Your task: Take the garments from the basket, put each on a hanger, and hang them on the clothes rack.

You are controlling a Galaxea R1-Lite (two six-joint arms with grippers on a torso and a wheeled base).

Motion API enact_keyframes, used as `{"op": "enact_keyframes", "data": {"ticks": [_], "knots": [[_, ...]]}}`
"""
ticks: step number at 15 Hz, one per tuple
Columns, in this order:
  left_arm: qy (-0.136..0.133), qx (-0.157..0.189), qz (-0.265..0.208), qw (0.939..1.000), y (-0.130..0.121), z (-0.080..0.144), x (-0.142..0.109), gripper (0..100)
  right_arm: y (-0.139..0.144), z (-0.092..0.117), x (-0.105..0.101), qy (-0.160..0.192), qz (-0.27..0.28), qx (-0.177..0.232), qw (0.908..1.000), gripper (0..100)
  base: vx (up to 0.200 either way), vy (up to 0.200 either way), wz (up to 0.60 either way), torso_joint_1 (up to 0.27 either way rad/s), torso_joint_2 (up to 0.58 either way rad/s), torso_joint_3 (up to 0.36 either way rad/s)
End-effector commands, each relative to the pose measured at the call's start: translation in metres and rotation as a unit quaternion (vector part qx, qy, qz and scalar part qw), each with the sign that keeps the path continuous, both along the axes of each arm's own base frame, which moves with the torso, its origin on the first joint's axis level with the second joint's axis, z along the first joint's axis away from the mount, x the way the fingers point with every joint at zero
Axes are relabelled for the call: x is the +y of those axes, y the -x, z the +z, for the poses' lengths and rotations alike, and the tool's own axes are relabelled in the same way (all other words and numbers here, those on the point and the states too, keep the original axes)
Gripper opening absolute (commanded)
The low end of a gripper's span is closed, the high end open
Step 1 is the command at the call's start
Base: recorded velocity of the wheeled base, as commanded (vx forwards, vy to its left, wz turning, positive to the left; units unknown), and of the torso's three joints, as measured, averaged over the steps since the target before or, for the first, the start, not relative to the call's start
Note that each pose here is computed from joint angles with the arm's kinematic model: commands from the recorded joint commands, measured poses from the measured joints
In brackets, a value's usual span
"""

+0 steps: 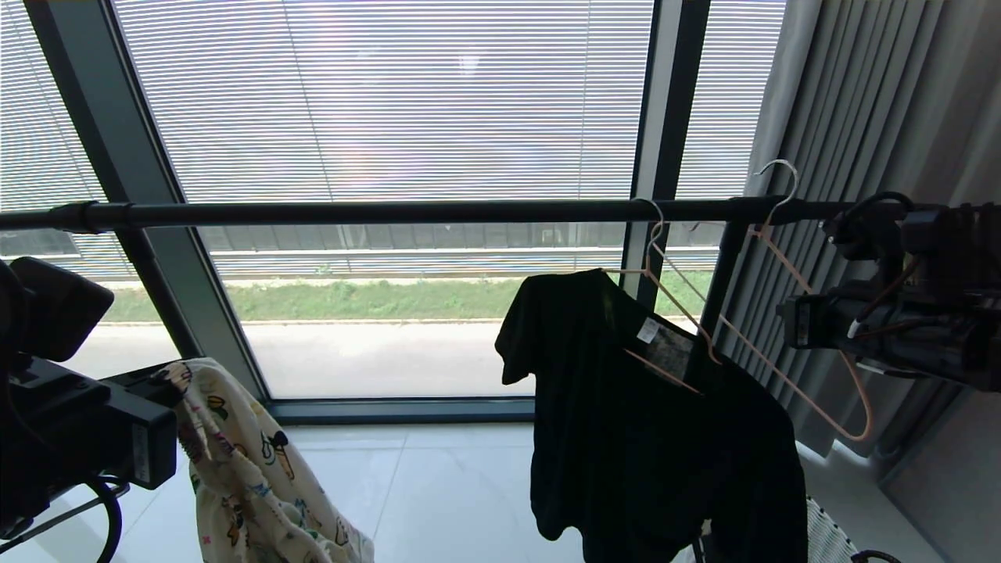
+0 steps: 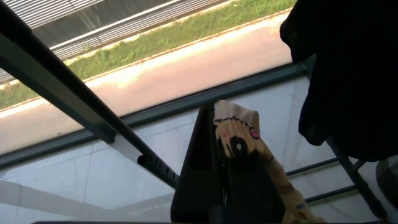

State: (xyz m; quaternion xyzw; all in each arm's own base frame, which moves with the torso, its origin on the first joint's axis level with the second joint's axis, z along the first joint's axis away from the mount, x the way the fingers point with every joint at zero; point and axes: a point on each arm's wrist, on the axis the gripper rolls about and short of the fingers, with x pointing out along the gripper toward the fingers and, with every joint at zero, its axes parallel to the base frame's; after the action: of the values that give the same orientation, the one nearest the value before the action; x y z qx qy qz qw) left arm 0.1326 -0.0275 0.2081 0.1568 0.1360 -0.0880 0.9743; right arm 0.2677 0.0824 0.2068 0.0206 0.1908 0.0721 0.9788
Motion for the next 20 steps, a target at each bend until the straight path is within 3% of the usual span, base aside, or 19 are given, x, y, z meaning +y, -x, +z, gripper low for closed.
{"op": "enact_keyframes", "data": {"ticks": [1, 6, 14, 20], "knots": [[0.002, -0.003, 0.0, 1.0, 0.002, 0.0, 0.0, 0, 0.013, 0.01, -0.003, -0.004, 0.0, -0.018, 0.9998, 0, 0.0, 0.0, 0.0, 0.0, 0.0, 0.0], [0.004, -0.011, 0.018, 0.9998, 0.005, 0.002, 0.002, 0, 0.046, 0.003, -0.011, 0.007, 0.009, -0.014, 0.9998, 0, 0.0, 0.0, 0.0, 0.0, 0.0, 0.0], [0.001, -0.011, 0.021, 0.9997, 0.005, 0.002, 0.002, 0, 0.082, 0.001, -0.018, 0.031, 0.031, -0.03, 0.9986, 0, -0.2, 0.0, 0.0, 0.002, 0.0, 0.002], [0.0, -0.005, 0.021, 0.9998, 0.002, 0.0, 0.001, 0, 0.089, 0.003, -0.018, 0.03, 0.038, -0.037, 0.9981, 0, -0.2, 0.0, 0.0, 0.0, 0.0, 0.004]]}}
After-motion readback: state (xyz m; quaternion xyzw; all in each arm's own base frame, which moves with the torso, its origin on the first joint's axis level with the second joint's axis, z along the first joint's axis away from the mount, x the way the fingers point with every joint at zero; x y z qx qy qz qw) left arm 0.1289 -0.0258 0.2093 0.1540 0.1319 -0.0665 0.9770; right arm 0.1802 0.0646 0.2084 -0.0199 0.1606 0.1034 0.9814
